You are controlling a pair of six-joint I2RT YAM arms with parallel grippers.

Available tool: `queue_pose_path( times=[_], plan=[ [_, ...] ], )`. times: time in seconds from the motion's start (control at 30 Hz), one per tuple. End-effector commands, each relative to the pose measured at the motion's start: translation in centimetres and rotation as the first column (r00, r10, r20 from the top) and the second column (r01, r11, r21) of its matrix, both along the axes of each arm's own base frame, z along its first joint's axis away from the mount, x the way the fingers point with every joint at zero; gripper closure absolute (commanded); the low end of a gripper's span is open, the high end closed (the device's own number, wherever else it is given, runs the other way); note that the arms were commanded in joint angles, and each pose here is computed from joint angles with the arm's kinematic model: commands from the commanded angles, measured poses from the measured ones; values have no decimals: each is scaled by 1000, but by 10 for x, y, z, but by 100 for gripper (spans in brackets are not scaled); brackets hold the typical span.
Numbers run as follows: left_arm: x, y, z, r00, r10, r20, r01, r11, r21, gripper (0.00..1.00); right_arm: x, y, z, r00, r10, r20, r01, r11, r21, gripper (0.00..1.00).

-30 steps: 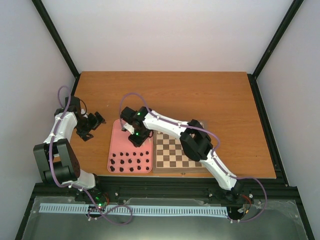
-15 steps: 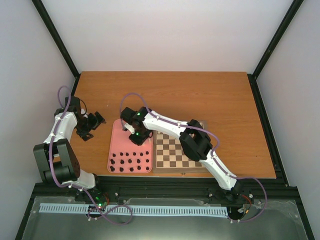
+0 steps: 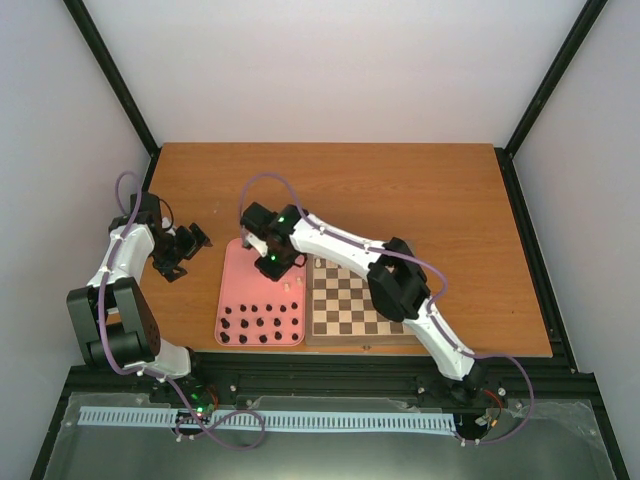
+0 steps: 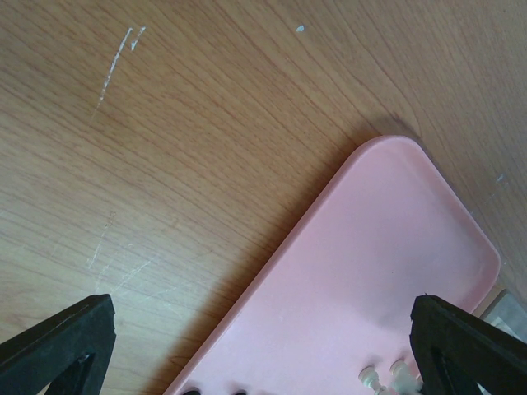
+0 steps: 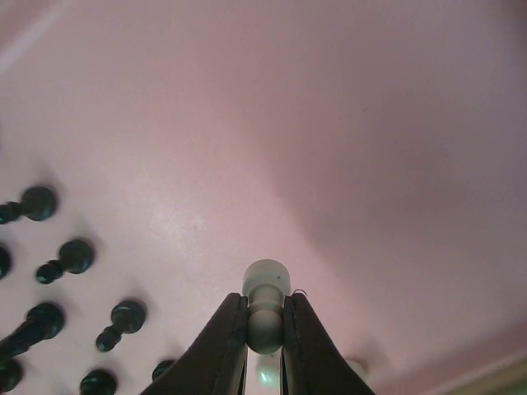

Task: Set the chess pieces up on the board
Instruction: Pick up the chess piece from the storage box, then place the chess piece on the chessboard.

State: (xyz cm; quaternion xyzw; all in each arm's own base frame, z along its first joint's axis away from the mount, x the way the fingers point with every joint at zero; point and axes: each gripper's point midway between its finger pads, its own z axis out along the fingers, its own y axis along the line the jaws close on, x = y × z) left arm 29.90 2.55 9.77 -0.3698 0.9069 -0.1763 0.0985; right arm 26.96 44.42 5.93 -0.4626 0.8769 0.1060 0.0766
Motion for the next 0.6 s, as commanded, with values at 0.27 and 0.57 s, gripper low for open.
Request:
queue_pose_path(
  times=[0.27, 0.57],
  plan=[
    [4, 1, 7, 999, -10, 31, 10, 1000, 8, 0, 52, -109, 108, 951, -266, 160, 258, 964, 66, 91],
    [7, 3, 6, 1000, -7, 23, 7, 1000, 8, 0, 37, -221, 84, 899, -415, 140, 425, 904, -52, 91]
  ],
)
